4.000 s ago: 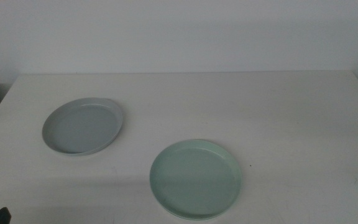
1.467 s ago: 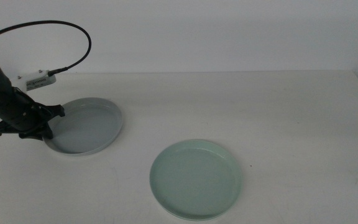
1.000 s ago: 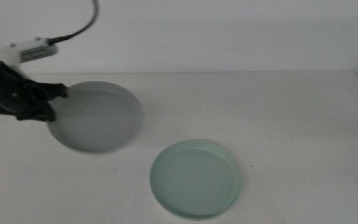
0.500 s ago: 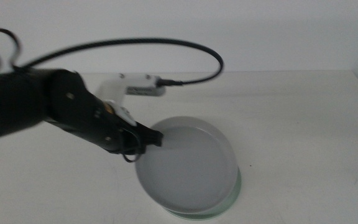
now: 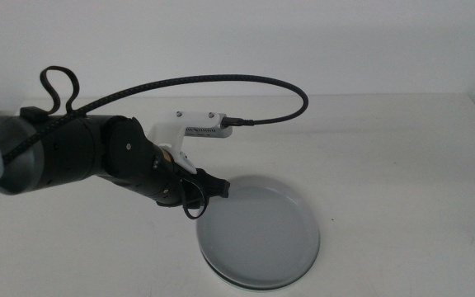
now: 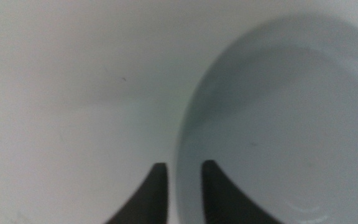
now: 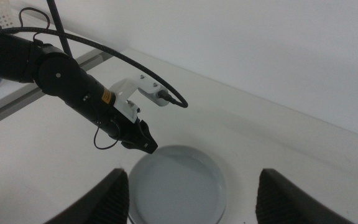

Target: Stack the three bowls on top of each other.

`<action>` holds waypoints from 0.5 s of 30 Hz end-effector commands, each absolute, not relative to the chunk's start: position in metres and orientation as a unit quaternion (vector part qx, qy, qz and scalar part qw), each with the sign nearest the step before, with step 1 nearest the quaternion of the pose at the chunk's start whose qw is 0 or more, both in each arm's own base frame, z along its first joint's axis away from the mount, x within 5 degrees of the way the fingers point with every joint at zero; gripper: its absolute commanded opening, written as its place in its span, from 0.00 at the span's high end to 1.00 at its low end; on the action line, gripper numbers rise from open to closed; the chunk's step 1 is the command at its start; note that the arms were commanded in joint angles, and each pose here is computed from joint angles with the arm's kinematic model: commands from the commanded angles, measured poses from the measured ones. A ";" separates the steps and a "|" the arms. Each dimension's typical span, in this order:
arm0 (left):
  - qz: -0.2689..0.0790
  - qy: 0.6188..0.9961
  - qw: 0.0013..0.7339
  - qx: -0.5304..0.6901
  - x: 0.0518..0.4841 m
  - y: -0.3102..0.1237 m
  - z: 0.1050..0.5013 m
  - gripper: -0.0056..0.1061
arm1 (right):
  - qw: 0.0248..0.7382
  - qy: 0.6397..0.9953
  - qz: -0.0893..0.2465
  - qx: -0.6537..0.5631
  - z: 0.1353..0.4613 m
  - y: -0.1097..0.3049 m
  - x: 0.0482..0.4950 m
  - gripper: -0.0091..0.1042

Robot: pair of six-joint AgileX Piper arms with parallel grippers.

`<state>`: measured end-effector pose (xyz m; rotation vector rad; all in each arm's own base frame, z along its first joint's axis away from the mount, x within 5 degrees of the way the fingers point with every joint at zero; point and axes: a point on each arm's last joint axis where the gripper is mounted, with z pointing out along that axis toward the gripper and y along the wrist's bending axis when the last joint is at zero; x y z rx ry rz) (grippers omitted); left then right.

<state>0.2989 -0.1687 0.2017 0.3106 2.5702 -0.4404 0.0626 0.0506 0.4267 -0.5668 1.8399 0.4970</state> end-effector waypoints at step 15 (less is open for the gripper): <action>-0.140 0.848 0.470 0.203 0.271 -0.147 0.318 0.25 | 0.578 0.752 0.215 -0.234 0.439 0.051 0.064 0.46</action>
